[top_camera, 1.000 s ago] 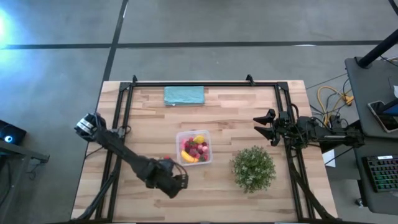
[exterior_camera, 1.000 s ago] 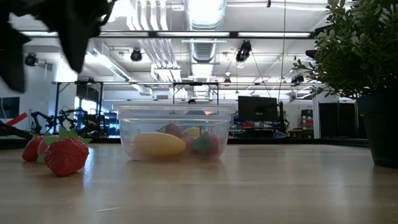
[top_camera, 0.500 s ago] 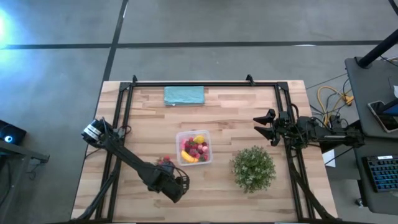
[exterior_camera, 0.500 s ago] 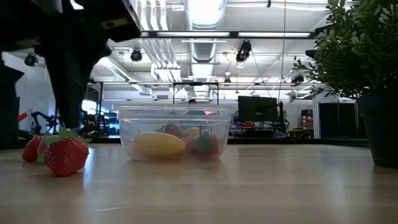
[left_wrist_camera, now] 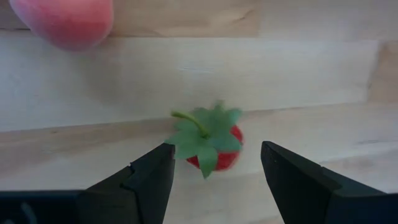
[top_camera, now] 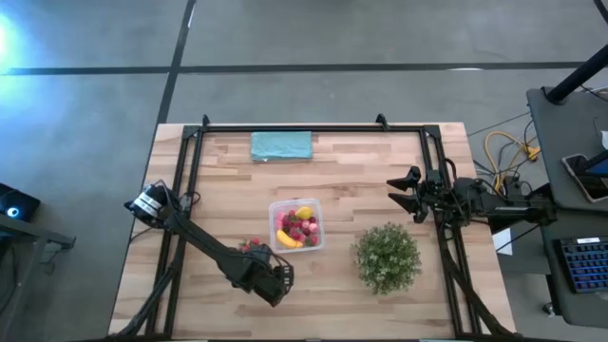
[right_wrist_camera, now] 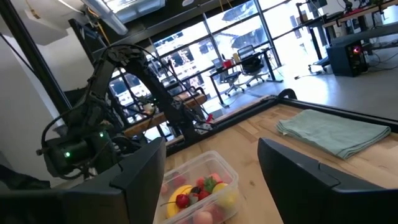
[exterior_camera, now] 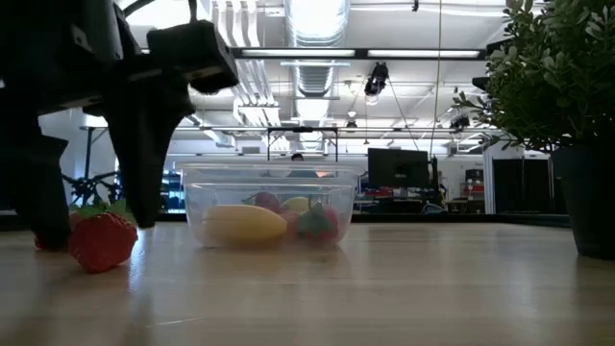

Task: Pick and placing Produce into tupperware
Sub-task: Put the red strawberry into the transparent bin

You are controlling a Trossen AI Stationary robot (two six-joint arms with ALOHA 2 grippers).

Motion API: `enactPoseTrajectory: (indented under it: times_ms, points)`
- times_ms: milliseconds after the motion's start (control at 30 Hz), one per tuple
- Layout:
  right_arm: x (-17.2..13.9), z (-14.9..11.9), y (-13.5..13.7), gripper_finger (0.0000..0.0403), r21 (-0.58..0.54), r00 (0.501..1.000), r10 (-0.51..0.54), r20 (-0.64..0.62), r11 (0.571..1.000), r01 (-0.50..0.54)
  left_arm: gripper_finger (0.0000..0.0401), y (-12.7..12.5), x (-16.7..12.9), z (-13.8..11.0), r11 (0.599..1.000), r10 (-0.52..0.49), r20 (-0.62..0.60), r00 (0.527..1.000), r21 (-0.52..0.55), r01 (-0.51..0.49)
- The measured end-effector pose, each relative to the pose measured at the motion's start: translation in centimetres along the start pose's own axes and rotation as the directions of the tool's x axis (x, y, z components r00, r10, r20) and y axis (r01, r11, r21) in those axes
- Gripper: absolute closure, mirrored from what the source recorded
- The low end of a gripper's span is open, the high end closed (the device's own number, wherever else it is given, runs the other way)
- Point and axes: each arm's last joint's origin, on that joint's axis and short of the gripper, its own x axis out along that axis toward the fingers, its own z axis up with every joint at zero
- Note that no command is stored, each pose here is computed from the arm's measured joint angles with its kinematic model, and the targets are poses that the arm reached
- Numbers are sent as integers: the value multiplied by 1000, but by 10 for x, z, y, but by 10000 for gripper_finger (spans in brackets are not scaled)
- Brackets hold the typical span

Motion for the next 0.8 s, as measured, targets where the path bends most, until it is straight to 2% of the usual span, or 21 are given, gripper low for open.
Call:
enactPoseTrajectory:
  times_ms: [300, 633, 800]
  points:
    - [0, 0, 0, 149, 0, 1000, 0, 0, 1000, 0, 183, 1, 11, -1, 1000, 23, 12, 1000, 4, -23]
    - [0, 0, 0, 156, 0, 1000, 0, 0, 1000, 0, 269, 1, 11, -1, 1000, 19, 15, 1000, 18, -19]
    - [0, 0, 0, 151, 0, 1000, 0, 0, 1000, 0, 278, -5, -2, -1, 997, -27, 22, 999, 77, 25]
